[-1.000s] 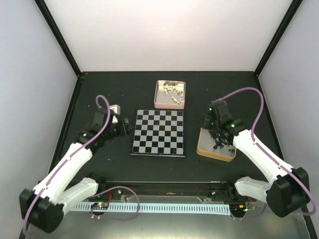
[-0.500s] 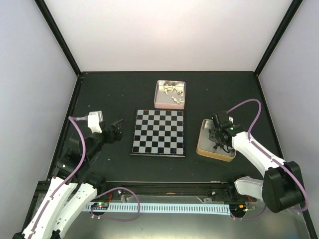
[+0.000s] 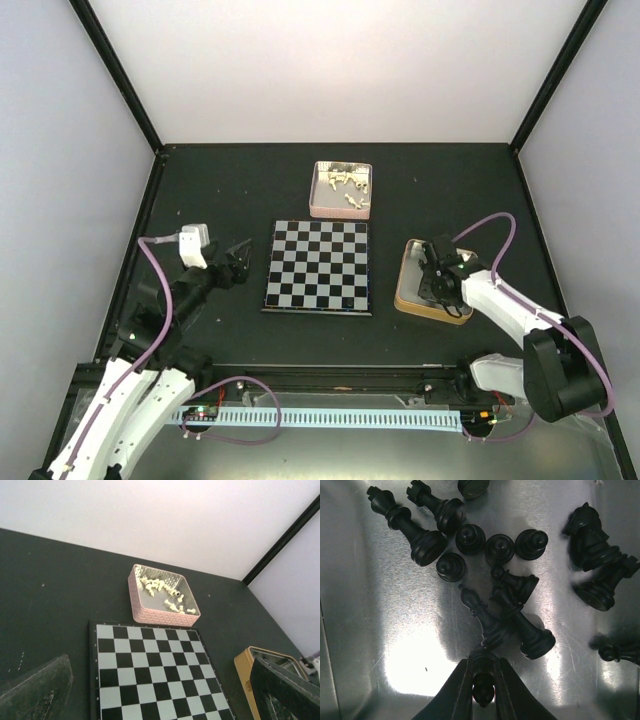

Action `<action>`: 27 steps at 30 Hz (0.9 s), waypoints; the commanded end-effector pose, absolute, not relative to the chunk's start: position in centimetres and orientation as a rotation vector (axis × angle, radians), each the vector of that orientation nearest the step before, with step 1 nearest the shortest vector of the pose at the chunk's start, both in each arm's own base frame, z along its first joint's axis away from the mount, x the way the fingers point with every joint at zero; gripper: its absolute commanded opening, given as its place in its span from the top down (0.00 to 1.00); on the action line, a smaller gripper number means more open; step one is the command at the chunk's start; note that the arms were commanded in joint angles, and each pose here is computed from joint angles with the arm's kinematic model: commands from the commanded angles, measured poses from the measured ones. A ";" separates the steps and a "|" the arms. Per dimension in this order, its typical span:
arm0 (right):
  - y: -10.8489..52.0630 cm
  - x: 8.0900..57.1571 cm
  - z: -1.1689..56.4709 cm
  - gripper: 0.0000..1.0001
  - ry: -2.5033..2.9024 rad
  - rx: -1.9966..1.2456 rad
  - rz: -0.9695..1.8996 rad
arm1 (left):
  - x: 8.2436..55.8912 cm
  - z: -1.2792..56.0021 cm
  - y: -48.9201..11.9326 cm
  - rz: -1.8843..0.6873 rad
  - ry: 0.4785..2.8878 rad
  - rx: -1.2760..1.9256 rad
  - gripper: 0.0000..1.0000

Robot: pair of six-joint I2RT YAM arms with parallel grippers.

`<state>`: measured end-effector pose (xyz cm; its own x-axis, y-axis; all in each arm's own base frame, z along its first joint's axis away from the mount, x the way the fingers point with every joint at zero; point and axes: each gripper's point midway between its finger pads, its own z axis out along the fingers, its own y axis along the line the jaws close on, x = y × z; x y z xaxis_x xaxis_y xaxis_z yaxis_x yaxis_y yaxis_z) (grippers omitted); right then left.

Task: Set up the chess pieces on the board
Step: Pick up the chess piece from the storage box.

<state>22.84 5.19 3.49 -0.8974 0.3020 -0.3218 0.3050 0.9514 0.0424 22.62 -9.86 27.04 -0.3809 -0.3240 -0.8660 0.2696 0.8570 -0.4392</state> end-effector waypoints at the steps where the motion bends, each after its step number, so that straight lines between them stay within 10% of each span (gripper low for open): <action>1: 5.3 23.7 3.8 0.90 2.769 0.429 -0.014 | 23.0 29.7 -10.8 -0.670 1.756 0.022 0.01; 12: 6.0 26.1 10.0 0.99 2.658 0.342 0.044 | 25.2 30.7 -10.6 -0.588 1.728 0.026 0.01; 27: 17.7 25.6 16.3 0.99 2.599 0.071 0.933 | 27.0 30.8 -11.3 -0.558 1.746 0.049 0.01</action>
<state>26.61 13.52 14.48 -0.9006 0.2053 -0.3830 0.0195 0.8996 0.4364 26.71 -11.26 27.68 -0.3372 -0.2595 -0.9050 0.2961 0.8833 -0.3636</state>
